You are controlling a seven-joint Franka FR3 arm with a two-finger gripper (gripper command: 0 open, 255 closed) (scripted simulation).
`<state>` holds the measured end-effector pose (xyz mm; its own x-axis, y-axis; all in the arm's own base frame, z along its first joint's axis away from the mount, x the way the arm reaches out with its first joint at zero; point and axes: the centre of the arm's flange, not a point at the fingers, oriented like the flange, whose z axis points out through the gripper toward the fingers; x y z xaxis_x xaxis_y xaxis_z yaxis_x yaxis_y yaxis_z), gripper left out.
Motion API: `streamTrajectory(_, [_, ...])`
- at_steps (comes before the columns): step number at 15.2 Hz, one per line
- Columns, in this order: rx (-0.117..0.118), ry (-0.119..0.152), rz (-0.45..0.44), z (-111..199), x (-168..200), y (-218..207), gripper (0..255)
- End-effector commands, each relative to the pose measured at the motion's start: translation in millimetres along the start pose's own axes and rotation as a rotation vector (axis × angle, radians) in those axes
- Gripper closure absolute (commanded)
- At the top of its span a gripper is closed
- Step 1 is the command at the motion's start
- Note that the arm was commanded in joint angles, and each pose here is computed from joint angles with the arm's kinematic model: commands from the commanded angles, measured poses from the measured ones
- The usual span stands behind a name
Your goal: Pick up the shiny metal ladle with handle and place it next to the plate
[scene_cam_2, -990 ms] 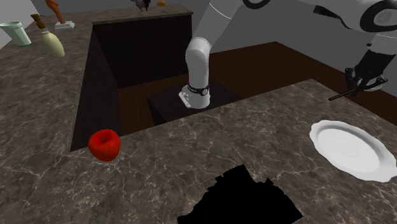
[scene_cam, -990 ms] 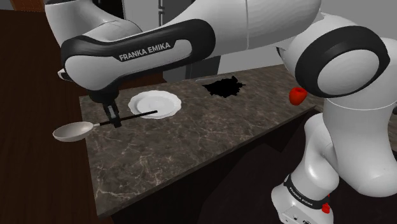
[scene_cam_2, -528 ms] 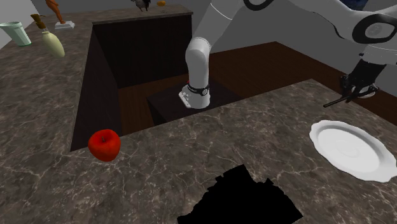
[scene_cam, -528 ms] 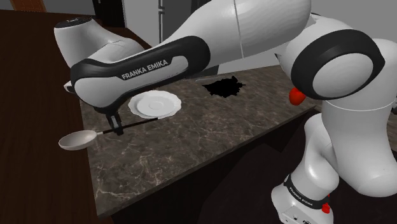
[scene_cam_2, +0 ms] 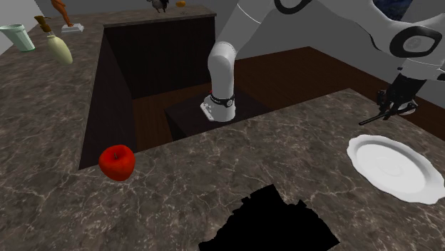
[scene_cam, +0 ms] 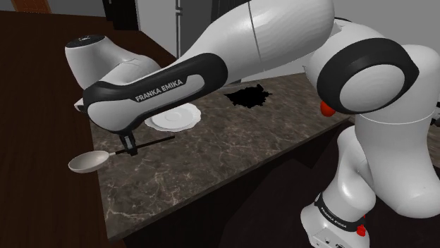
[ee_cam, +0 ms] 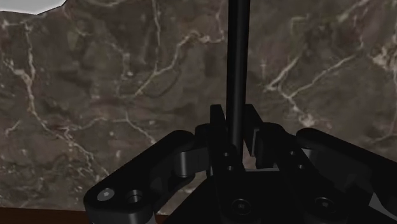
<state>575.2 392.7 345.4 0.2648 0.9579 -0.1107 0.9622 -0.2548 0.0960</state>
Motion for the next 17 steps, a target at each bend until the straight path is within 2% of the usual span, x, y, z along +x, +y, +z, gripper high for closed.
streamTrajectory(1, [0.0,0.0,0.0,0,0,0,255])
streamTrajectory(4, [0.0,0.0,0.0,0,0,0,255])
streamTrajectory(5, [0.0,0.0,0.0,0,0,0,0])
streamTrajectory(10, [0.0,0.0,0.0,0,0,0,0])
streamTrajectory(14, [0.0,0.0,0.0,-50,0,0,0])
streamTrajectory(17, [0.0,0.0,0.0,-50,0,0,0])
